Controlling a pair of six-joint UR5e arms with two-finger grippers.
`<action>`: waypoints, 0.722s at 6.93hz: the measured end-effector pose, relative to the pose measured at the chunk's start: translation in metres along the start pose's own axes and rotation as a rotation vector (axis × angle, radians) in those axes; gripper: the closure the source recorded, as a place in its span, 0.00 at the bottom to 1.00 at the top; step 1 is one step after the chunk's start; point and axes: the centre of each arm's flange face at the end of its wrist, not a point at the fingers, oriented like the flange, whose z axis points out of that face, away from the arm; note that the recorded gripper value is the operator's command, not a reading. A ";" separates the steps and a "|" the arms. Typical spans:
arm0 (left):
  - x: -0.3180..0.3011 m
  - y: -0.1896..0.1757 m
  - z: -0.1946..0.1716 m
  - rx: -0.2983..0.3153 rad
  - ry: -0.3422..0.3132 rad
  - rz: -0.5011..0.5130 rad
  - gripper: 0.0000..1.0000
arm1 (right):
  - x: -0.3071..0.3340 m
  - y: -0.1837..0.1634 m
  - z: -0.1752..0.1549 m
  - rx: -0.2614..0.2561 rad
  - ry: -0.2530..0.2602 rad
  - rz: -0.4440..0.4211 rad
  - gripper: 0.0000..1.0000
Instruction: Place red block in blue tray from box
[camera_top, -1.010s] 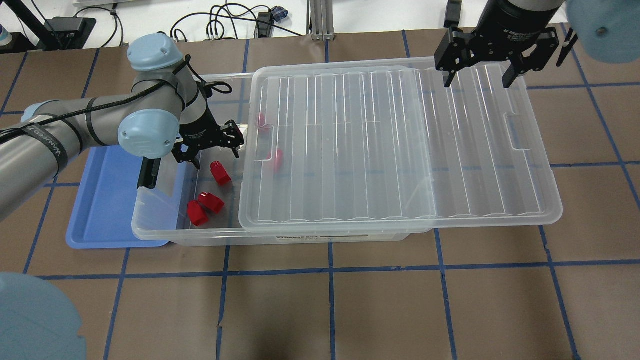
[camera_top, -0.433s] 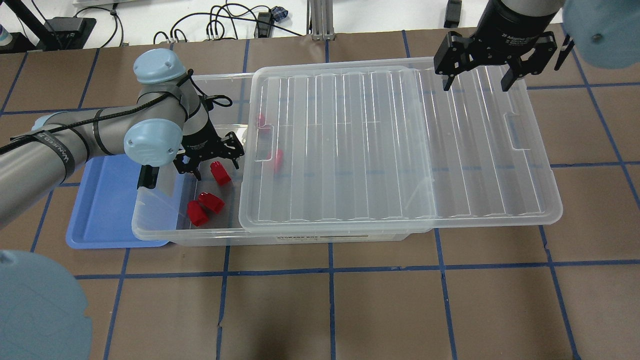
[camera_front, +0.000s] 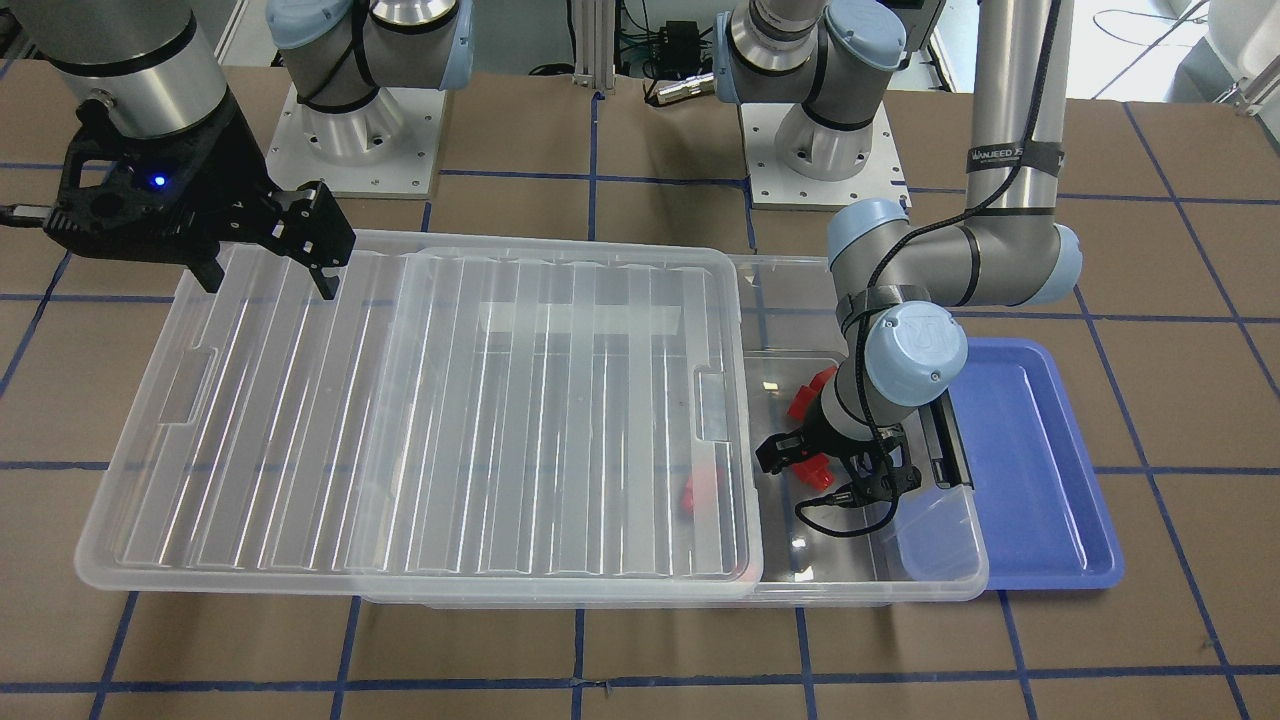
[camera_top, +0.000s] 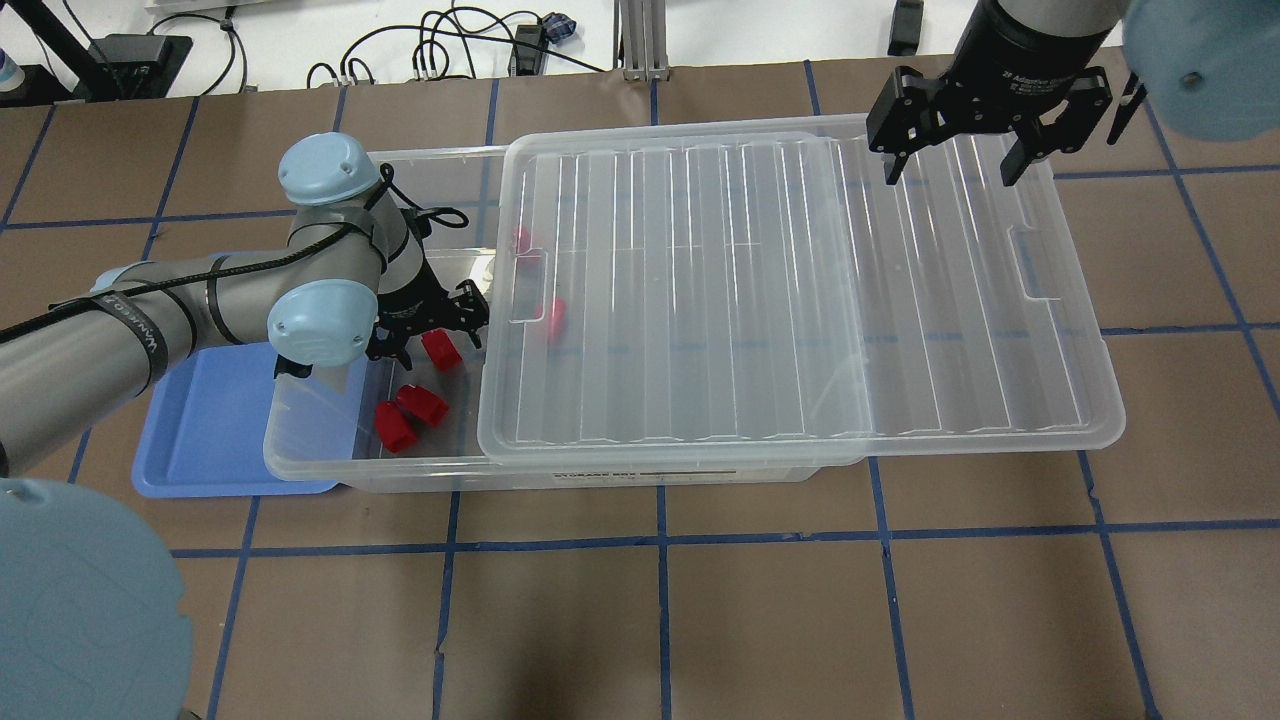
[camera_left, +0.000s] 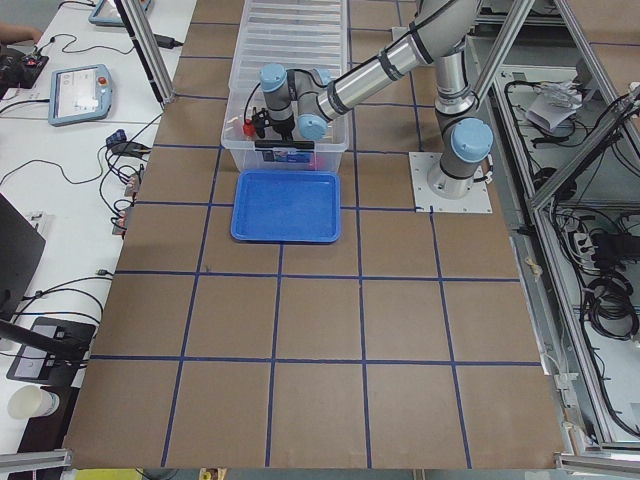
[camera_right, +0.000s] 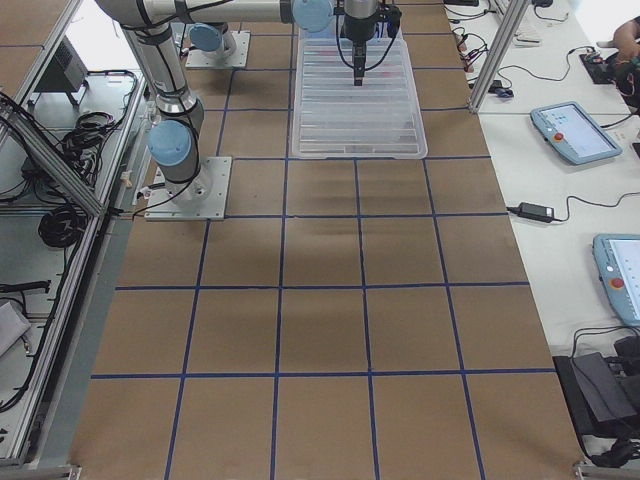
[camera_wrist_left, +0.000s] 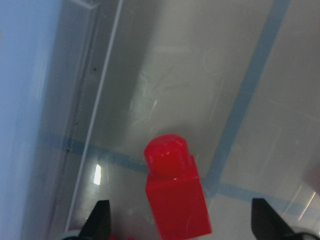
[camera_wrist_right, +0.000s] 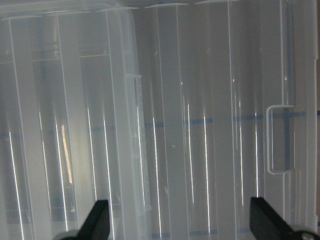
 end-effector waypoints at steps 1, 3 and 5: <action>0.000 0.001 0.002 0.005 0.001 0.010 0.79 | 0.000 0.000 0.000 0.000 0.000 0.000 0.00; 0.000 0.000 -0.005 0.015 0.003 0.016 0.91 | 0.000 0.000 -0.001 0.001 0.000 -0.001 0.00; 0.003 -0.003 -0.020 0.027 0.008 0.018 0.91 | 0.000 0.000 -0.001 0.002 -0.001 -0.002 0.00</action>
